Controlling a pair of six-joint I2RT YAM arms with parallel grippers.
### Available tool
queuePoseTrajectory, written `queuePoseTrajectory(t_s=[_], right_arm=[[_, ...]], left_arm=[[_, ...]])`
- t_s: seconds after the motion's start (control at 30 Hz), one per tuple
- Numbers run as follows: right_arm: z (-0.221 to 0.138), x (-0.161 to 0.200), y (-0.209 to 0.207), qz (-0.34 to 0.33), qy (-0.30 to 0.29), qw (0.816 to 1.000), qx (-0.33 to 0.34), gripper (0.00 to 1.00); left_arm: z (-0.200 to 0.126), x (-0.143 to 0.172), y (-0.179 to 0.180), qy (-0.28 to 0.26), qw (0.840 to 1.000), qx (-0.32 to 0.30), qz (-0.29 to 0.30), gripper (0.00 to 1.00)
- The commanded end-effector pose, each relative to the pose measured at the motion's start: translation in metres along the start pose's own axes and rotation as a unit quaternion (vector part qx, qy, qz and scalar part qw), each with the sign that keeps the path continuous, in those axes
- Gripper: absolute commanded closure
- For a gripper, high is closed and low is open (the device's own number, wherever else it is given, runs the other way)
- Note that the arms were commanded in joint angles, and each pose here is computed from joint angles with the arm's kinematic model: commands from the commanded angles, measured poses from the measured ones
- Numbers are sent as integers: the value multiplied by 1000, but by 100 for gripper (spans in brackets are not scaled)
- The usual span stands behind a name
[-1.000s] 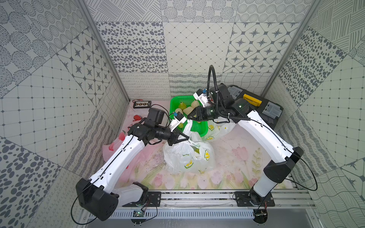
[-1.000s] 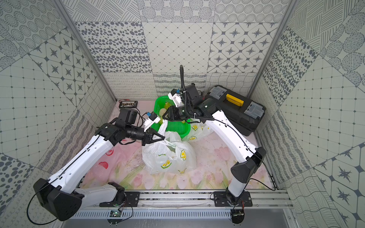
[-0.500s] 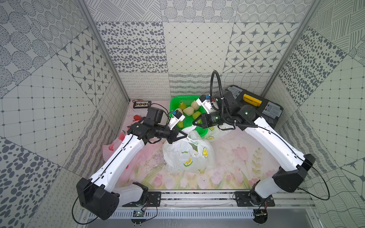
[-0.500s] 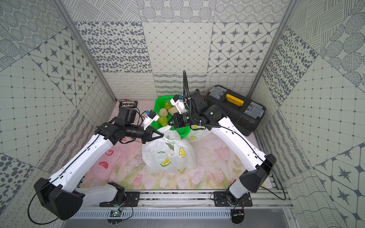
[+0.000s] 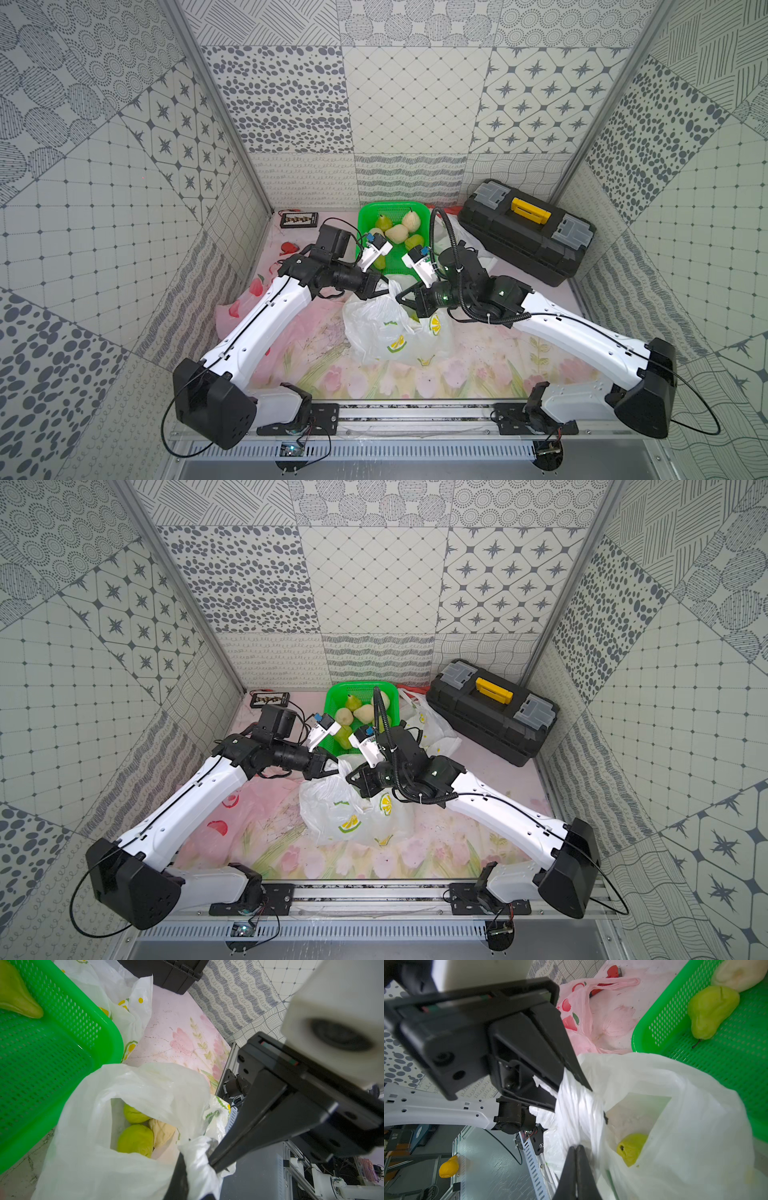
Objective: Place the pears into plastic bags & tie knots
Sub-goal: Tie the plastic bag at the center of the board.
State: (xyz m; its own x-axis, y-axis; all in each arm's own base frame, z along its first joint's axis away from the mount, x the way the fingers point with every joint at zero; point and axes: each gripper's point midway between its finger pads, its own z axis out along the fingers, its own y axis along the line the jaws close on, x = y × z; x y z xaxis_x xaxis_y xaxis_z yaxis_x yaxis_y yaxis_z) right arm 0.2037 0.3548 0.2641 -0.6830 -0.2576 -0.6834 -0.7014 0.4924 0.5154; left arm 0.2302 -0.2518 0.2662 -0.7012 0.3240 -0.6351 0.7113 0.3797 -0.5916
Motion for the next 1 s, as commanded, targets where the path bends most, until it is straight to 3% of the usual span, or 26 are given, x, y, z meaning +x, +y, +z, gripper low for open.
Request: queuePoseTrajectory(t_s=[0.0, 0.17, 0.3, 0.4, 0.77, 0.97], right_arm=[[12, 24, -4, 9, 37, 999, -4, 100], [15, 34, -27, 21, 30, 999, 7, 100], [-5, 13, -14, 36, -7, 999, -19, 100], [-16, 9, -3, 44, -7, 998, -37, 100], [-43, -2, -7, 52, -20, 998, -17, 100], [-52, -6, -9, 46, -23, 999, -6, 100]], left_arm=[[2, -17, -5, -31, 999, 5, 21, 100], [5, -17, -6, -37, 999, 15, 10, 100], [7, -12, -10, -34, 999, 23, 15, 91], [10, -6, -12, -26, 999, 27, 18, 91], [12, 2, -12, -13, 999, 34, 20, 90], [9, 4, -16, -11, 999, 37, 26, 83]])
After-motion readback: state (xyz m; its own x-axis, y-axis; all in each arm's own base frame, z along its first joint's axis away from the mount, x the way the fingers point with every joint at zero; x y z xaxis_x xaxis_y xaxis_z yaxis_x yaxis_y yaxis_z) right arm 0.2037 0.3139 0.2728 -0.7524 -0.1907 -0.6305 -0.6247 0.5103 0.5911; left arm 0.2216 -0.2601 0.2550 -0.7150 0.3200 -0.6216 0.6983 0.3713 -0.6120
